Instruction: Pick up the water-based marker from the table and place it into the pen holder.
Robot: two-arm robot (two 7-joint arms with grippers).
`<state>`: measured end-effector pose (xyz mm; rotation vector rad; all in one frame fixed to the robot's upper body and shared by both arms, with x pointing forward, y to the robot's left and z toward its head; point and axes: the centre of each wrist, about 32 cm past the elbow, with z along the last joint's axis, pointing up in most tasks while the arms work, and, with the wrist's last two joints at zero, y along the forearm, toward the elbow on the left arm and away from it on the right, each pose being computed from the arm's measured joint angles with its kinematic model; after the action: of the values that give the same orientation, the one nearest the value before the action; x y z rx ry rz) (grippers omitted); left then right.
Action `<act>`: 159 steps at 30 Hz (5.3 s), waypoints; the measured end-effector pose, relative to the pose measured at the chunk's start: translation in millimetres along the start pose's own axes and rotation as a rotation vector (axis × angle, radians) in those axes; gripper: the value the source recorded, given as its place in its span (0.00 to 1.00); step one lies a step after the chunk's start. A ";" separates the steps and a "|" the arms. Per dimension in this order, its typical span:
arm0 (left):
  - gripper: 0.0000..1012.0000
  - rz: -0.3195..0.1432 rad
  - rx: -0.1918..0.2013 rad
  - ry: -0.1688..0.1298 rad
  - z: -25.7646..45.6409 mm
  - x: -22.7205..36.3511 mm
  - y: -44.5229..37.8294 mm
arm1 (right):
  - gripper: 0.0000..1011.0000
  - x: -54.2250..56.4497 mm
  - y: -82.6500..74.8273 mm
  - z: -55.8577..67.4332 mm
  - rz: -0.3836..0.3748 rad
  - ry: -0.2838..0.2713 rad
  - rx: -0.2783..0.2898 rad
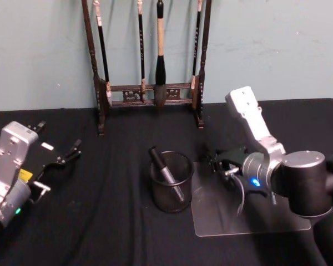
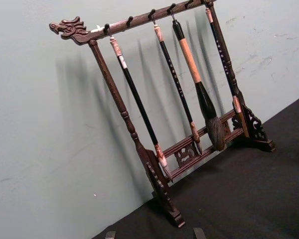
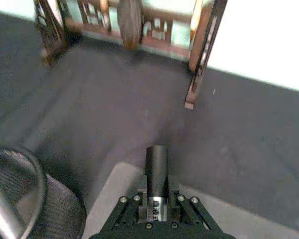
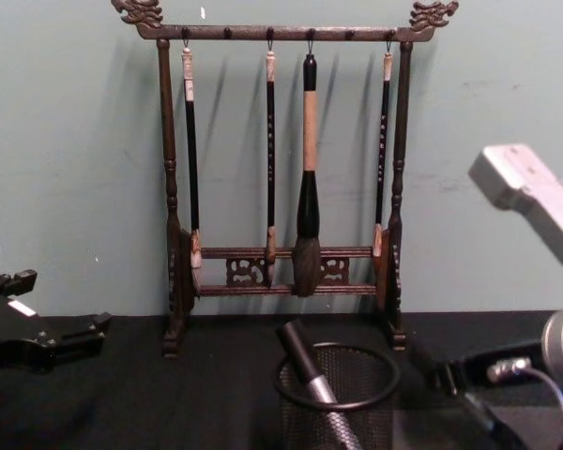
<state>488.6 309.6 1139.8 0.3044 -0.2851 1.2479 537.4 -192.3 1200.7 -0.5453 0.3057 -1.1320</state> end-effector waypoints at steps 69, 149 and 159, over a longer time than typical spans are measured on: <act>1.00 0.000 0.000 0.000 0.0 0.0 0.0 | 0.24 -27.6 8.7 10.8 0.399 -0.046 0.483; 1.00 0.000 0.000 0.000 0.0 0.0 0.0 | 0.99 26.7 2.2 -39.8 -0.108 0.028 0.335; 1.00 0.000 0.000 0.000 0.0 0.0 0.0 | 0.99 27.2 2.7 -39.2 -0.110 0.035 0.331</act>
<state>488.6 309.6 1139.8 0.3044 -0.2850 1.2480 531.0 -226.3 1167.7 -0.2525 0.1148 -1.2692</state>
